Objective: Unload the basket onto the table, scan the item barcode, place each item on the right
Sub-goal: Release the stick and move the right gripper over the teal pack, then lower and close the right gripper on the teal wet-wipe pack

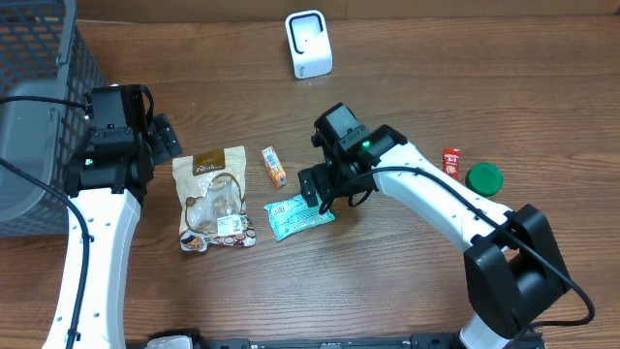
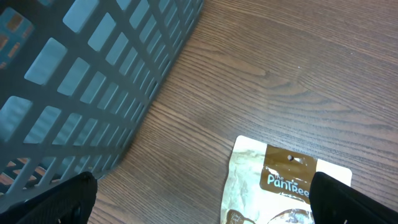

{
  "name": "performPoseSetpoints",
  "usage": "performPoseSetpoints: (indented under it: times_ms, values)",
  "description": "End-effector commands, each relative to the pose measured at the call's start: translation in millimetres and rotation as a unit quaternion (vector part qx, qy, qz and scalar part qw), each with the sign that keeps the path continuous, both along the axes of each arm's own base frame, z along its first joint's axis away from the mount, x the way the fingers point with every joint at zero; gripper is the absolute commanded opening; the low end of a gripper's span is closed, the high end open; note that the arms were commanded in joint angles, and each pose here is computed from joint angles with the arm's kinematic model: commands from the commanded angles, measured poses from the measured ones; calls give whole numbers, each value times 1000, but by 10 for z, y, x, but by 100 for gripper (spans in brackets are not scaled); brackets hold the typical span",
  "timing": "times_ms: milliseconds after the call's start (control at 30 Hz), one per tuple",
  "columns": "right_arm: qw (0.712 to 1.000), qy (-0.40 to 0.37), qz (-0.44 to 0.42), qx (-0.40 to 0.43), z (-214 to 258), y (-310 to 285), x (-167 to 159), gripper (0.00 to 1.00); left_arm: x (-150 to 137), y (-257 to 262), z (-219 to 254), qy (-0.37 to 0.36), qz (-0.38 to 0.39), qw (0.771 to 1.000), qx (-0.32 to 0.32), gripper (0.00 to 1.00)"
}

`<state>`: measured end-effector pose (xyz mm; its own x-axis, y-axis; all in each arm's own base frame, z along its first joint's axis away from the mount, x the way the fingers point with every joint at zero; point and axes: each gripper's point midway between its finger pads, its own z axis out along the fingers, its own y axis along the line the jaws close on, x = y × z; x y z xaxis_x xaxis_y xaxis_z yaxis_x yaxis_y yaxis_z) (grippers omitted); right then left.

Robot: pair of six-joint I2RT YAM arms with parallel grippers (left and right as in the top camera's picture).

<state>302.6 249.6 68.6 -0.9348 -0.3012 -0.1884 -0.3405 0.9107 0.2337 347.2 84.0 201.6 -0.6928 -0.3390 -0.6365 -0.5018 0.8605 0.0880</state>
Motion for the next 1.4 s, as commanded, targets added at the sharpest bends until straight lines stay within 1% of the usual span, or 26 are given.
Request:
performPoseSetpoints:
  times_ms: [0, 100, 133, 167, 200, 267, 300, 367, 467, 500, 667, 700, 767, 833, 900, 933, 967, 1033, 1067, 1133, 1167, 1200, 1233, 1300, 1333, 1367]
  values:
    - [999, -10, -7, -42, -198, -172, 1, 100, 15, 26, 51, -5, 4, 1000, 7, 100]
    - [999, -8, -8, -46, -315, -208, -37, 97, 15, 26, 51, -5, 4, 1000, 7, 100]
    - [999, -9, -8, -45, -360, -213, -46, 91, 15, 26, 51, -5, 4, 1000, 7, 100]
    - [999, -10, -8, -44, -368, -214, -48, 88, 15, 26, 51, -5, 4, 1000, 7, 100]
    - [999, -9, -8, -45, -370, -217, -52, 76, 15, 26, 51, -5, 4, 1000, 7, 100]
    - [999, -9, -8, -45, -370, -218, -52, 64, 15, 26, 51, -5, 4, 1000, 7, 100]
    - [999, -9, -8, -45, -370, -217, -52, 54, 15, 26, 51, -5, 4, 1000, 7, 100]
    - [999, -9, -8, -44, -369, -213, -49, 46, 15, 26, 51, -5, 4, 1000, 7, 100]
    - [999, -9, -8, -43, -368, -209, -49, 29, 15, 26, 51, -5, 4, 1000, 7, 100]
    - [999, -9, -8, -43, -368, -209, -51, 27, 15, 26, 51, -5, 4, 1000, 7, 100]
    - [999, -9, -8, -43, -368, -209, -51, 27, 15, 26, 51, -5, 4, 1000, 7, 100]
    - [999, -9, -8, -43, -368, -209, -51, 30, 15, 26, 51, -5, 4, 1000, 7, 100]
    - [999, -9, -8, -42, -363, -206, -47, 41, 15, 26, 51, -5, 4, 1000, 7, 100]
    - [999, -9, -8, -42, -362, -205, -46, 60, 15, 26, 51, -5, 4, 1000, 7, 100]
    - [999, -10, -8, -41, -357, -200, -41, 67, 15, 26, 51, -5, 4, 1000, 7, 100]
    - [999, -9, -7, -40, -356, -196, -44, 72, 15, 26, 51, -5, 4, 1000, 7, 100]
    - [999, -9, -7, -38, -355, -188, -44, 80, 15, 26, 51, -5, 4, 1000, 7, 100]
    - [999, -9, -7, -38, -354, -187, -42, 78, 15, 26, 51, -5, 4, 1000, 7, 100]
    - [999, -9, -7, -38, -355, -188, -43, 72, 15, 26, 51, -5, 4, 1000, 7, 100]
    - [999, -8, -7, -39, -356, -191, -47, 53, 15, 26, 51, -5, 4, 1000, 7, 100]
    - [999, -8, -9, -39, -357, -193, -48, 36, 15, 26, 51, -5, 4, 1000, 7, 100]
    - [999, -8, -11, -39, -359, -193, -47, 31, 15, 26, 51, -5, 4, 1000, 7, 100]
    - [999, -9, -11, -38, -357, -189, -43, 31, 15, 26, 51, -5, 4, 1000, 7, 100]
    - [999, -12, -9, -36, -353, -178, -29, 37, 15, 26, 51, -5, 4, 1000, 7, 100]
    - [999, -12, -8, -36, -353, -178, -29, 41, 15, 26, 51, -5, 4, 1000, 7, 100]
    - [999, -12, -7, -36, -353, -177, -29, 47, 15, 26, 51, -5, 4, 1000, 7, 100]
